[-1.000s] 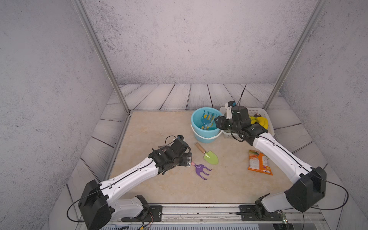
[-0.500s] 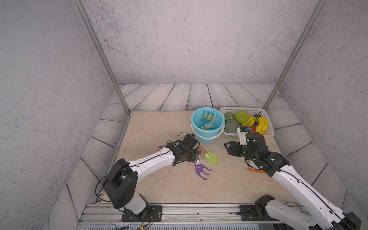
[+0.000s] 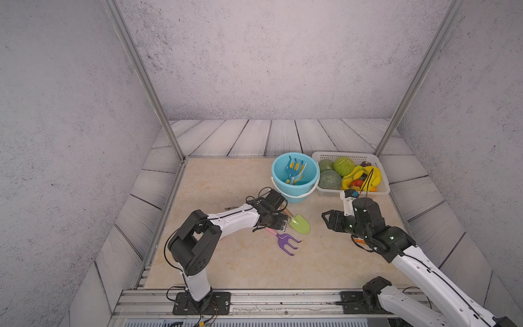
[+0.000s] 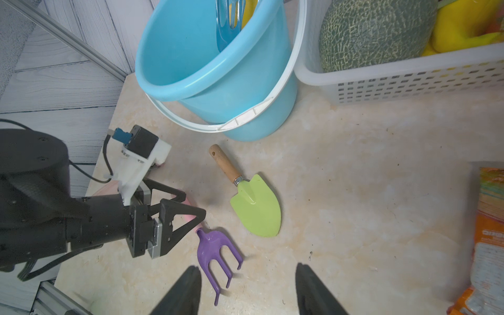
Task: Organize the gardening tools
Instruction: Pick up the gardening tool from the center of the board.
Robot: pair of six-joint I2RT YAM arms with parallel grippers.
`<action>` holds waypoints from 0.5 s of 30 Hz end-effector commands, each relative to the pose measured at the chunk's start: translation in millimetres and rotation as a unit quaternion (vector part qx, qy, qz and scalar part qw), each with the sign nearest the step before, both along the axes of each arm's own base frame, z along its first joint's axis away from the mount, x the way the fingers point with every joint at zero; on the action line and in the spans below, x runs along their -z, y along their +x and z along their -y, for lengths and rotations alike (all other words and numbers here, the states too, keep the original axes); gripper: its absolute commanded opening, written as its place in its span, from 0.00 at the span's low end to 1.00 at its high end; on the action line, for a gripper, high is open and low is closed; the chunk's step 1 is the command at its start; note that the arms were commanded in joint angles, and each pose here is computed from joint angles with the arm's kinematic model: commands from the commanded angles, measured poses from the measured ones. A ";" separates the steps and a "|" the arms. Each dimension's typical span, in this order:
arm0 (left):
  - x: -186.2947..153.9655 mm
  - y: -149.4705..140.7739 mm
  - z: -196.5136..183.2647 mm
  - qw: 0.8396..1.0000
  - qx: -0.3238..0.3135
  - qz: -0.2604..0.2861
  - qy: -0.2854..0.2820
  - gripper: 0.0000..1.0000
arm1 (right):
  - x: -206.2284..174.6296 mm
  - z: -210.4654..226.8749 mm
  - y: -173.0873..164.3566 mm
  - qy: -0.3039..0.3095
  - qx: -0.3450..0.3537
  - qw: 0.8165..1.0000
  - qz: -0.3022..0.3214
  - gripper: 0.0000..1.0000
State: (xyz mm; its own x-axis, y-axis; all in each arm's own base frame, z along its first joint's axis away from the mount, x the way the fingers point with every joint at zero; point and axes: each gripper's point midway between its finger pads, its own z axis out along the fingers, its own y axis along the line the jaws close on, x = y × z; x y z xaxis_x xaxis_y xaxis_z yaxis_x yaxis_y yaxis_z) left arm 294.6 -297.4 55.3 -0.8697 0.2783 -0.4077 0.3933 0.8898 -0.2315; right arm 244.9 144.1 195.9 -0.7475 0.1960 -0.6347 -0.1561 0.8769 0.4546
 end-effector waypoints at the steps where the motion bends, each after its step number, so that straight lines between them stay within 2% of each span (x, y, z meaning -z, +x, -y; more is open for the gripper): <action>1: 3.2 8.1 3.2 1.000 0.009 0.001 0.002 0.81 | 0.1 0.2 -3.7 0.007 0.001 1.000 -0.001 0.60; 4: 10.5 7.3 -0.4 1.000 0.007 -0.005 0.009 0.79 | 2.3 0.1 -3.9 0.007 0.001 1.000 -0.004 0.60; 9: 18.5 0.1 -15.1 1.000 -0.006 -0.015 0.019 0.71 | 5.8 0.3 -4.1 0.005 0.001 1.000 -0.007 0.60; 15: 26.0 -14.4 -33.6 0.999 -0.019 -0.026 0.027 0.69 | 14.1 -1.3 -5.9 0.008 -0.001 1.000 -0.019 0.60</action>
